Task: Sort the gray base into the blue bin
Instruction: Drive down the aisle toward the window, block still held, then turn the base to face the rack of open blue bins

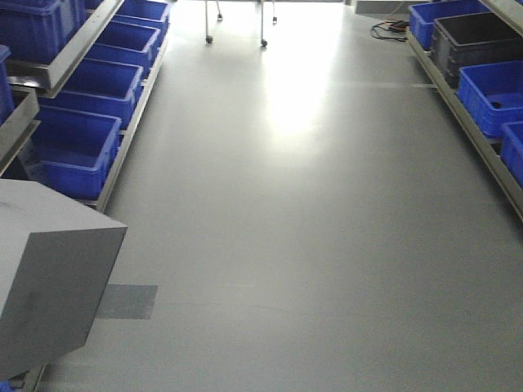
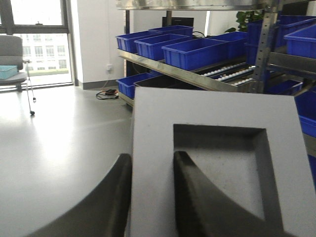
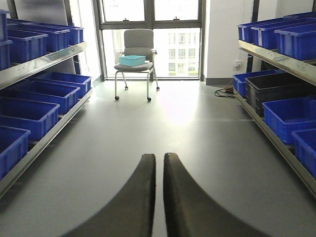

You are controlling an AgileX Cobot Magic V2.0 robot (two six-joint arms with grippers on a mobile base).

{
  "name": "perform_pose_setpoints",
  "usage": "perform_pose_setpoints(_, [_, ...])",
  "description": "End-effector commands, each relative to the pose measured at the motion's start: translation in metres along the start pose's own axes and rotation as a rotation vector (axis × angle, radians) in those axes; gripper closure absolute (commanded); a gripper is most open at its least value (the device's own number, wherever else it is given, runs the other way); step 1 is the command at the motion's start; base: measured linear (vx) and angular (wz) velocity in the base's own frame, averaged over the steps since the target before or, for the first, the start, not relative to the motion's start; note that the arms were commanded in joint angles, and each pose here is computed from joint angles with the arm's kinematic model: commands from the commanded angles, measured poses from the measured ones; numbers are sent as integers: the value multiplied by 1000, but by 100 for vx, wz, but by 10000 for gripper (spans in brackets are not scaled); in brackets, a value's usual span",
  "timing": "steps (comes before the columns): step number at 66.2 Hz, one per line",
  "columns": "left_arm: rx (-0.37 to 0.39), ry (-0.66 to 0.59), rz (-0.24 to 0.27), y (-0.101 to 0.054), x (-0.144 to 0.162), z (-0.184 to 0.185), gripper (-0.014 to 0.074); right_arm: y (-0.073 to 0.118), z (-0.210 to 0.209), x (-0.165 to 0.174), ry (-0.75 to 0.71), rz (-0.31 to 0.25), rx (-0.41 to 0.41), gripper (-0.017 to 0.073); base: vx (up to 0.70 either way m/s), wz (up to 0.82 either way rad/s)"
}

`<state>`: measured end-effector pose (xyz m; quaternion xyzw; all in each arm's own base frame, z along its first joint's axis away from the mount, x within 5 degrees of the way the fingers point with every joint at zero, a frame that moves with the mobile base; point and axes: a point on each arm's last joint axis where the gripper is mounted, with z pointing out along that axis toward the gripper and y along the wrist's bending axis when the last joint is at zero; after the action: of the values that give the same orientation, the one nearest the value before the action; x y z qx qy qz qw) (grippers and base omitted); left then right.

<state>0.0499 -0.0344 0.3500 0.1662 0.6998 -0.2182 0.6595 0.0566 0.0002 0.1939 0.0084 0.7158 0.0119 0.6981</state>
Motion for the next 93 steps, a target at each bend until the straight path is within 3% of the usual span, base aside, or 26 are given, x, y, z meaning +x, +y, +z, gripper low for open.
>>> perform_pose_setpoints(1, [-5, -125, -20, 0, -18, -2, 599, 0, -1, -9, -91, -13, 0, 564, 7, 26])
perform_pose_setpoints(93, [-5, -125, -20, 0, -18, -2, 599, 0, -1, -9, -91, -13, 0, 564, 14, 55])
